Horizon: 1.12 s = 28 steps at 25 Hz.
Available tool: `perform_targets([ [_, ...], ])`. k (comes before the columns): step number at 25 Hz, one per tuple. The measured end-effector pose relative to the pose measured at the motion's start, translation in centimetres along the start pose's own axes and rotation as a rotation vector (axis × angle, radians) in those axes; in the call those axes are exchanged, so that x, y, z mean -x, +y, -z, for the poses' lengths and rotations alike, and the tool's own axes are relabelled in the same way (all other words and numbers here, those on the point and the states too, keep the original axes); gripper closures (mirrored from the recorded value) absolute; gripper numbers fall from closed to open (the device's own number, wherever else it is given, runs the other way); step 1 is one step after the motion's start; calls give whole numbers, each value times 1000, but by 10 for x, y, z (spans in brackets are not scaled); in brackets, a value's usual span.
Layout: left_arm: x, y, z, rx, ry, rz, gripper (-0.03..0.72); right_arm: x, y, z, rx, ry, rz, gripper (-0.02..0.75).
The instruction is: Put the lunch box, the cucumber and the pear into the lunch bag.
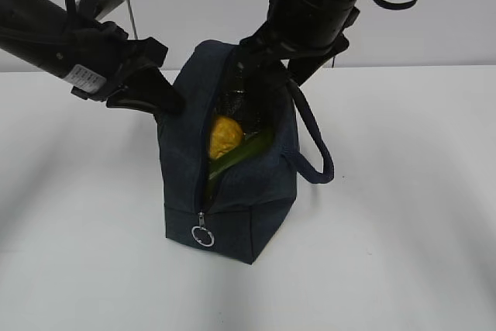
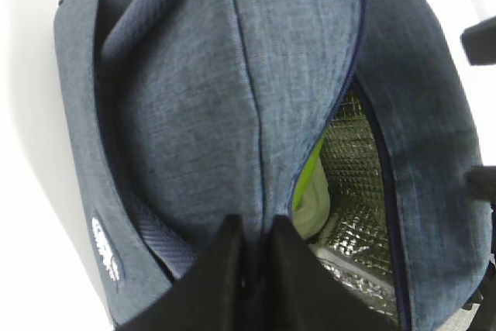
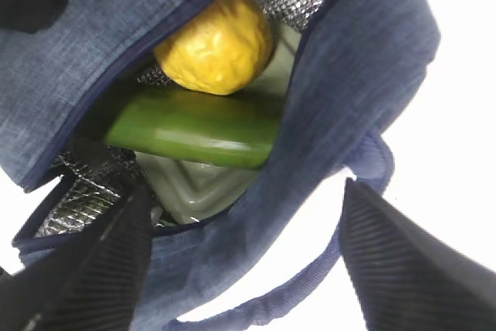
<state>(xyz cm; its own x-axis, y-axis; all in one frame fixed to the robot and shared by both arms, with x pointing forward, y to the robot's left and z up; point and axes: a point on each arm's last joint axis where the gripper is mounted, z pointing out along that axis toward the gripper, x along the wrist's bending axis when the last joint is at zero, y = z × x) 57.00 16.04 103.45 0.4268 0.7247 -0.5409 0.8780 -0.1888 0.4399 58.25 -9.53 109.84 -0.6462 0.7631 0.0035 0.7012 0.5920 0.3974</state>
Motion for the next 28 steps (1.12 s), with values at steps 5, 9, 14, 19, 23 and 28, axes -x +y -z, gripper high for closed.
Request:
perform_targets([
  [5, -1, 0, 0, 5, 8, -2, 607, 9, -3, 25, 59, -26, -20, 155],
  [9, -3, 3, 11, 39, 25, -5, 360, 15, -6, 38, 87, -43, -39, 155],
  [14, 6, 4, 33, 97, 56, -50, 179, 15, -5, 40, 100, -42, -42, 155],
  [19, 13, 4, 55, 147, 156, -133, 216, 14, -6, 42, 107, -41, -57, 155],
  [23, 14, 2, 71, 164, 261, -174, 241, 13, -14, 44, 128, -45, -71, 155],
  [28, 9, 0, 79, 159, 367, -185, 244, 8, -26, 63, 210, -61, -78, 155],
])
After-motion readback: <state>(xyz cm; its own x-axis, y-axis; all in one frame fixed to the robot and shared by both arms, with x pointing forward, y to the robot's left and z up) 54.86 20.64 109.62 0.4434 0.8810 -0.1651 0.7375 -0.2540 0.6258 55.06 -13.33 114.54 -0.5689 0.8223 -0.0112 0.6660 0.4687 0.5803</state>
